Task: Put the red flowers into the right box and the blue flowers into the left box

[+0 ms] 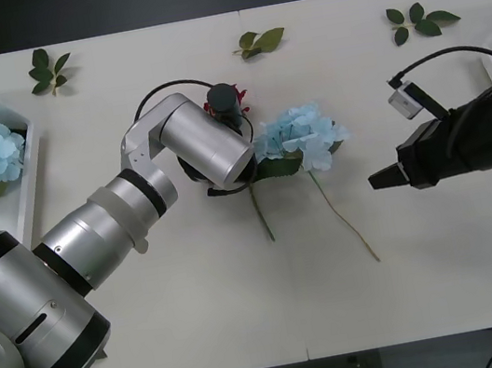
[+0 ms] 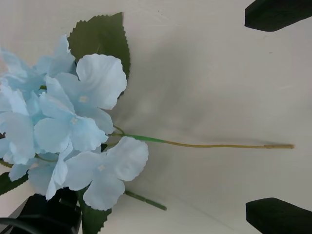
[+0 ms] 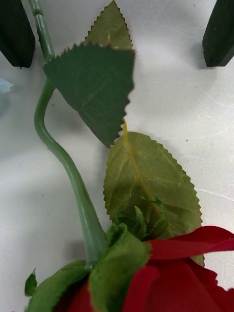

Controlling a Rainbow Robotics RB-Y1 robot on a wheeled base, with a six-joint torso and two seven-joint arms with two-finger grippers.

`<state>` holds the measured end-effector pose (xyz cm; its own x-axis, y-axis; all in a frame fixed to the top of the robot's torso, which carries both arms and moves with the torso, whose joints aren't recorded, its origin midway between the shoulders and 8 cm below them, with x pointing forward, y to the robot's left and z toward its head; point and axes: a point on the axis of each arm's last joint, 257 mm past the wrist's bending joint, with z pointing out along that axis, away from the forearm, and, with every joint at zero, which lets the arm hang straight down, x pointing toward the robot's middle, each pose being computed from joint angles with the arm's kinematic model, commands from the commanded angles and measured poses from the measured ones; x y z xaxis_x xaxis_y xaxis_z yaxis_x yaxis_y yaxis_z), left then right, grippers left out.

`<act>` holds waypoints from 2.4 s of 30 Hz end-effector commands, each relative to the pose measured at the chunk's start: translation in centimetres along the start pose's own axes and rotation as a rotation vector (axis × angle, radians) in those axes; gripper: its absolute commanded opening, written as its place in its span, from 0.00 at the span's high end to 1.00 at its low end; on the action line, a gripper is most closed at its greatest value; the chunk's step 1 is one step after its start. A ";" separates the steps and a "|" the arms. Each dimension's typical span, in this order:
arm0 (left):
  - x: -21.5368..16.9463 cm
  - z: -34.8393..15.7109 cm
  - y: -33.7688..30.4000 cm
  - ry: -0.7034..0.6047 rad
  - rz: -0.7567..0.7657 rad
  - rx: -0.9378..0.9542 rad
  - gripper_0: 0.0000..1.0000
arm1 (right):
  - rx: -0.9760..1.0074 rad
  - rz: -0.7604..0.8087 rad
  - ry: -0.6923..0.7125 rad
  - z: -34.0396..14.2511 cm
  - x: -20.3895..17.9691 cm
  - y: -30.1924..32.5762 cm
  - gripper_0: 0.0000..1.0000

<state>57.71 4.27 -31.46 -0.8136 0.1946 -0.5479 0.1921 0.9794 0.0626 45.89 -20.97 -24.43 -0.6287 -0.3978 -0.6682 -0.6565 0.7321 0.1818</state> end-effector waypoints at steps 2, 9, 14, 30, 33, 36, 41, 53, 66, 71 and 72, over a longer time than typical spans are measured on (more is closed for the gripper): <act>-2.1 -1.3 -2.1 -0.046 0.033 0.011 0.90 | 0.027 0.040 -0.010 0.8 -1.7 1.1 0.00; -2.5 -1.3 -1.7 -0.058 0.042 -0.004 1.00 | 0.098 0.068 0.040 1.9 -1.0 1.7 0.00; -3.2 -1.6 -1.0 -0.078 0.049 -0.019 1.00 | 0.144 0.081 0.061 2.4 -0.9 2.3 0.00; -7.2 -4.8 6.6 -0.187 0.032 -0.069 1.00 | 0.318 0.118 0.050 5.6 -2.3 3.5 0.00; -7.7 -5.8 8.0 -0.216 0.016 -0.052 1.00 | 0.356 0.109 0.053 6.0 -2.5 3.4 0.00; -8.0 -6.8 9.3 -0.237 0.022 -0.029 1.00 | 0.363 0.125 0.047 6.7 -2.9 3.6 0.00; -7.8 -8.7 10.8 -0.239 0.020 0.087 1.00 | 0.370 0.160 0.034 7.9 -3.5 3.4 0.00; -7.2 -14.6 12.2 -0.246 0.105 0.317 1.00 | 0.413 0.175 0.027 9.8 -3.7 2.6 0.00; -7.4 -20.7 7.6 -0.381 0.200 0.693 1.00 | 0.414 0.165 0.025 9.8 -3.8 2.2 0.00; -7.5 -23.9 4.5 -0.459 0.243 0.862 1.00 | 0.361 0.177 0.006 9.0 -4.3 1.8 0.00; -7.6 -24.5 3.9 -0.471 0.248 0.891 1.00 | 0.340 0.180 -0.003 8.8 -4.6 1.9 0.00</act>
<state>52.10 9.20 -8.37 -0.5346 0.1370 -0.8339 0.7416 0.5492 -0.3852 49.71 -11.83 -30.02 -0.7525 -0.2400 -0.6133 -0.3426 0.9380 0.0532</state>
